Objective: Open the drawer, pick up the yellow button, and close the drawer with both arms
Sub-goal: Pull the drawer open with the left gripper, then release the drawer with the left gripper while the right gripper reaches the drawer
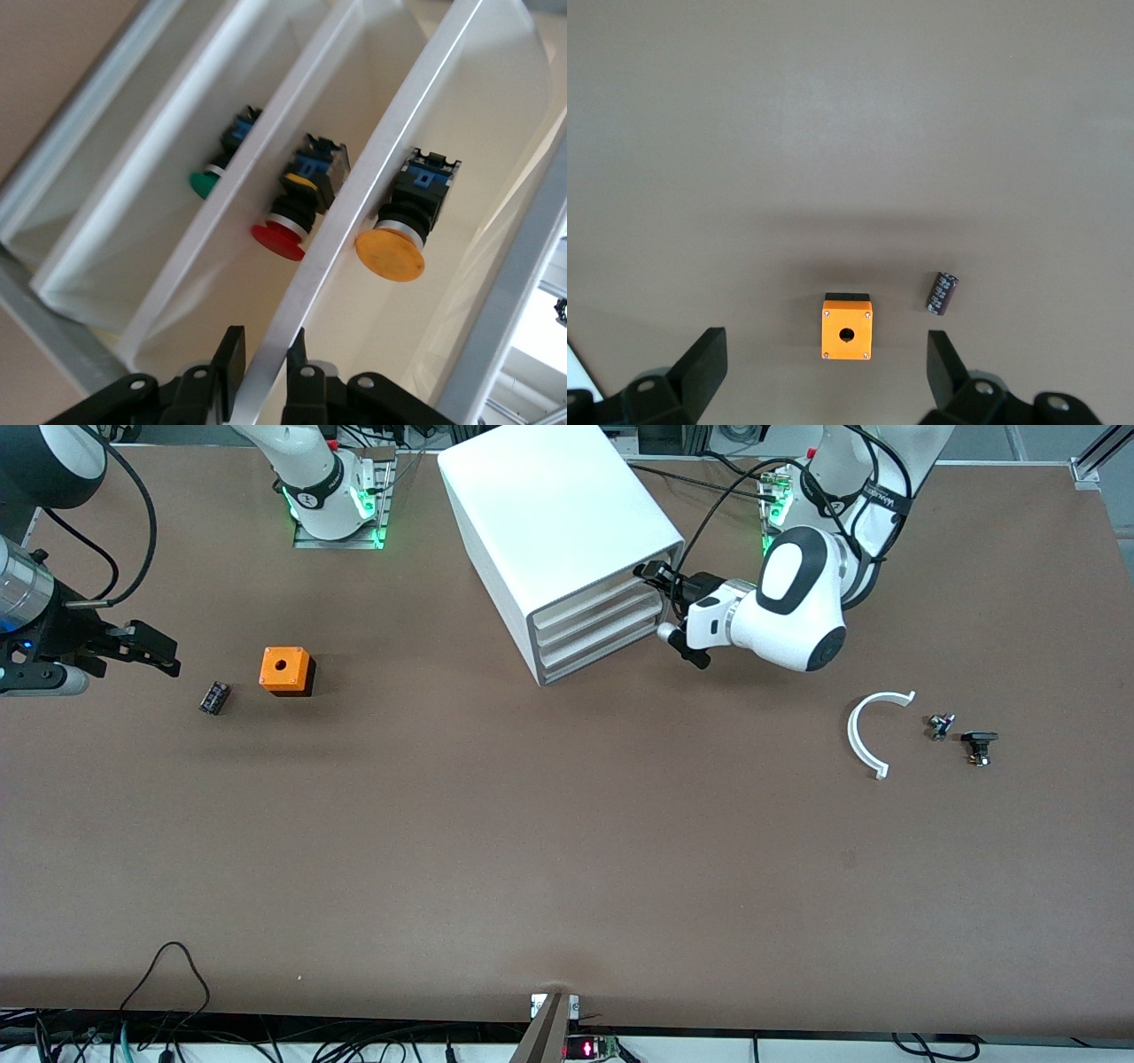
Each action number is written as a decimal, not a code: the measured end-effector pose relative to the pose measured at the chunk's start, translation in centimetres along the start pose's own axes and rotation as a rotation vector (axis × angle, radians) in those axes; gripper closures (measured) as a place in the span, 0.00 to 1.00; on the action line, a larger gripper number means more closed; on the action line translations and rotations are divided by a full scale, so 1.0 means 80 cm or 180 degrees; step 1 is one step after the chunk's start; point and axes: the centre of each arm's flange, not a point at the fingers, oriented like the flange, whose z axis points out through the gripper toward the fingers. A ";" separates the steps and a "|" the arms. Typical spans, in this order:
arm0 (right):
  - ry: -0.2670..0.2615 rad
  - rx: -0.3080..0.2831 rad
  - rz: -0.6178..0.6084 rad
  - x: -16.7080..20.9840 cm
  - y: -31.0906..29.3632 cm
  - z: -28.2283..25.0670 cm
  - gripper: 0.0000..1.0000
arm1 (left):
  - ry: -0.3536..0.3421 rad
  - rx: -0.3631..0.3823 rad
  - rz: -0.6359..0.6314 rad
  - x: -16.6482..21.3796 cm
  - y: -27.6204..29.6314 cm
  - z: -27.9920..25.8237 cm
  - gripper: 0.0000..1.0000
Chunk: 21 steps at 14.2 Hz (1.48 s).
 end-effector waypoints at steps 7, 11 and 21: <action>0.0001 0.0000 0.0000 0.000 0.000 0.000 0.00 | 0.0706 0.0031 -0.0053 0.014 -0.042 -0.118 0.80; -0.0052 -0.0005 -0.0044 0.007 -0.010 0.015 0.00 | 0.1021 0.0200 -0.0196 0.017 -0.062 -0.153 0.46; -0.0055 0.0002 -0.0503 0.019 -0.113 0.025 0.00 | 0.2229 0.0567 -0.0323 -0.017 -0.083 -0.305 0.00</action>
